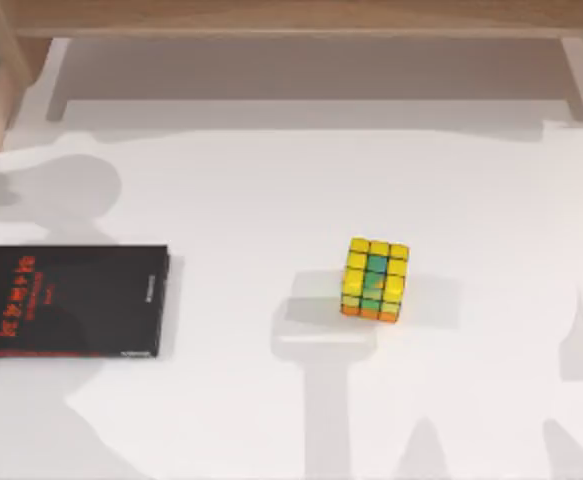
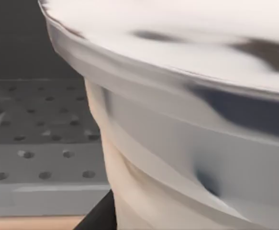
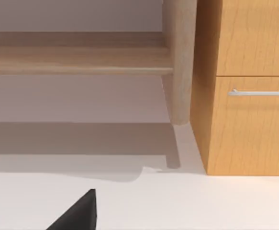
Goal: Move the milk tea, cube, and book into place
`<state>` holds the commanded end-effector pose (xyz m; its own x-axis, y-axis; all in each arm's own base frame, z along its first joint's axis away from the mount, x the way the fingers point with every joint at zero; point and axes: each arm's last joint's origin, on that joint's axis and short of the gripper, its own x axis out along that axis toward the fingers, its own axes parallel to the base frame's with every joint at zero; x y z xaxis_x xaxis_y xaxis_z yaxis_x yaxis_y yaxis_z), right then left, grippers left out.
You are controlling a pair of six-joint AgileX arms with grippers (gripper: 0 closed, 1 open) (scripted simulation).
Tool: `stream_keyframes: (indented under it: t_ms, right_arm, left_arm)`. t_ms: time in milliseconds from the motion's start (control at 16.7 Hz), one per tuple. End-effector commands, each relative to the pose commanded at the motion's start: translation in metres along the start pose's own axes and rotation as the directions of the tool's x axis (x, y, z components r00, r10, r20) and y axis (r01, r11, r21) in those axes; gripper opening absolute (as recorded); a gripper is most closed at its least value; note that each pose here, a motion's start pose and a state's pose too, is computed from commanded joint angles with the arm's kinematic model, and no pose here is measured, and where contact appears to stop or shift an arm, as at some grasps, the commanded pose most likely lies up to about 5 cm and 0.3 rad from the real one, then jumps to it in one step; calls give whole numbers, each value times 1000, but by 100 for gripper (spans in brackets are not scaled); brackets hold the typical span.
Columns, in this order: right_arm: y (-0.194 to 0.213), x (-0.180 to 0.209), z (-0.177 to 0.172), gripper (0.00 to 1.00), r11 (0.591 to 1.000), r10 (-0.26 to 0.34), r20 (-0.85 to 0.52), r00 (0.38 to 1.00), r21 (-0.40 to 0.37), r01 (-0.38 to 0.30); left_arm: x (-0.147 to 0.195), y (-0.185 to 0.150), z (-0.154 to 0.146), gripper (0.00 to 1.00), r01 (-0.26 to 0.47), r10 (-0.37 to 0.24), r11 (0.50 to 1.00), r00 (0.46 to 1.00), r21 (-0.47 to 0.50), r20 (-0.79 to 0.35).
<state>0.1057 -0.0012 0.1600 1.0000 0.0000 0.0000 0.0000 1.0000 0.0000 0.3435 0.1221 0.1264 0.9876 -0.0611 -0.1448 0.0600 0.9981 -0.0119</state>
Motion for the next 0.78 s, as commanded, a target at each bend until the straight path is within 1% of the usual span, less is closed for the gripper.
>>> stream_keyframes:
  t_ms: [240, 780]
  right_arm:
    - [0, 0, 0, 100, 1000, 0, 0, 1000, 0, 0]
    - [0, 0, 0, 100, 1000, 0, 0, 1000, 0, 0]
  left_arm:
    - [0, -1, -1, 0, 0, 0, 1000, 1000, 0, -3]
    - [4, 1, -26, 0, 0, 0, 1000, 1000, 1, 1]
